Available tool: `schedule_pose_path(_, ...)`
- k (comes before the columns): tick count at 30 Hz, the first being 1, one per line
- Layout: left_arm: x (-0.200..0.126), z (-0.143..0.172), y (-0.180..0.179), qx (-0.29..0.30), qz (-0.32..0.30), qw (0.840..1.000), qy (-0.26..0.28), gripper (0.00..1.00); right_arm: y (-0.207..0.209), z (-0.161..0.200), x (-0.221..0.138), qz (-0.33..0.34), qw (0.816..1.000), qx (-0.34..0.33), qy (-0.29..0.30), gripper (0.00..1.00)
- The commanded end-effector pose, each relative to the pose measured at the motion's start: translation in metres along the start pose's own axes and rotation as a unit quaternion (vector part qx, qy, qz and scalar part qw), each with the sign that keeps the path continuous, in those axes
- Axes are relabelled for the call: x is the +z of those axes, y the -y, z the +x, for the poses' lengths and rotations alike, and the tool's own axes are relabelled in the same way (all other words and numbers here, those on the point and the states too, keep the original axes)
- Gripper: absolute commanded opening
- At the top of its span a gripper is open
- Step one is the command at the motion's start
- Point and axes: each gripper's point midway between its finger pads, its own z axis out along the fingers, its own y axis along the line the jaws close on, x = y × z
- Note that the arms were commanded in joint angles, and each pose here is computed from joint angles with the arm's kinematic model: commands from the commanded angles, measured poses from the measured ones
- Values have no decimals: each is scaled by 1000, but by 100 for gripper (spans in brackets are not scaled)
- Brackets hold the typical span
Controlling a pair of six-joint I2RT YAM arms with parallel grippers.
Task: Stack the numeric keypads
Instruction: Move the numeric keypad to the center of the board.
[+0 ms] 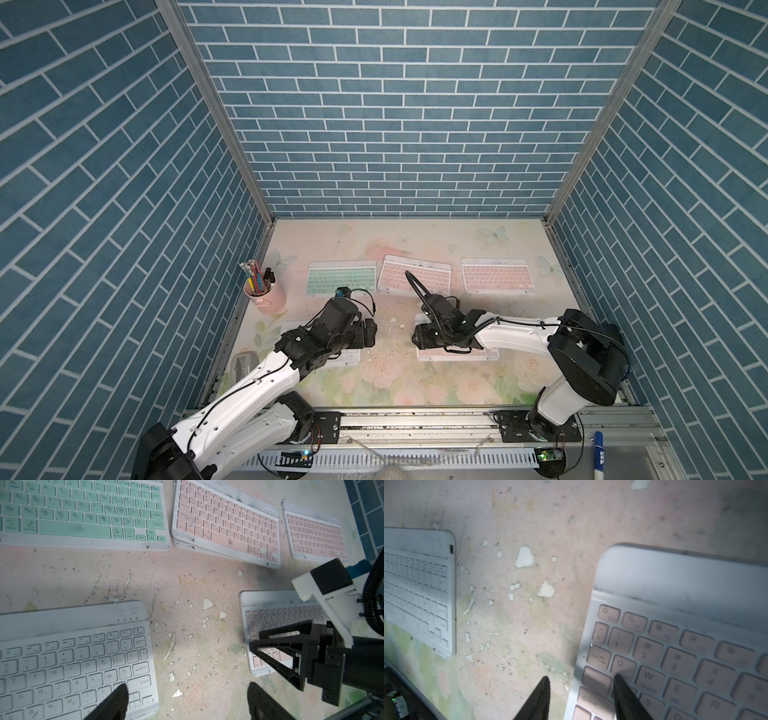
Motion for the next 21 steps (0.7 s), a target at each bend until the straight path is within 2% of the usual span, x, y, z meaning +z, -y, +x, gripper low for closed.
schedule_pose_path(1, -11, -3, -2, -1, -10, 1000, 4, 90, 6, 43, 22, 20, 996, 35, -79, 50)
schedule_pose_path(6, -14, -2, -3, -4, -9, 1000, 5, 90, -26, 27, 21, -19, 997, 22, -73, 50)
schedule_pose_path(11, -6, 2, 1, -7, -4, 1000, -12, 90, -29, 5, -15, -27, 999, 3, -47, 50)
schedule_pose_path(15, 6, 5, 12, -8, 12, 1000, -17, 89, 1, -5, -49, -28, 999, 32, -30, 50)
schedule_pose_path(21, 28, 16, 42, 19, 24, 999, -38, 89, 85, -1, -96, 17, 997, 77, 2, 51)
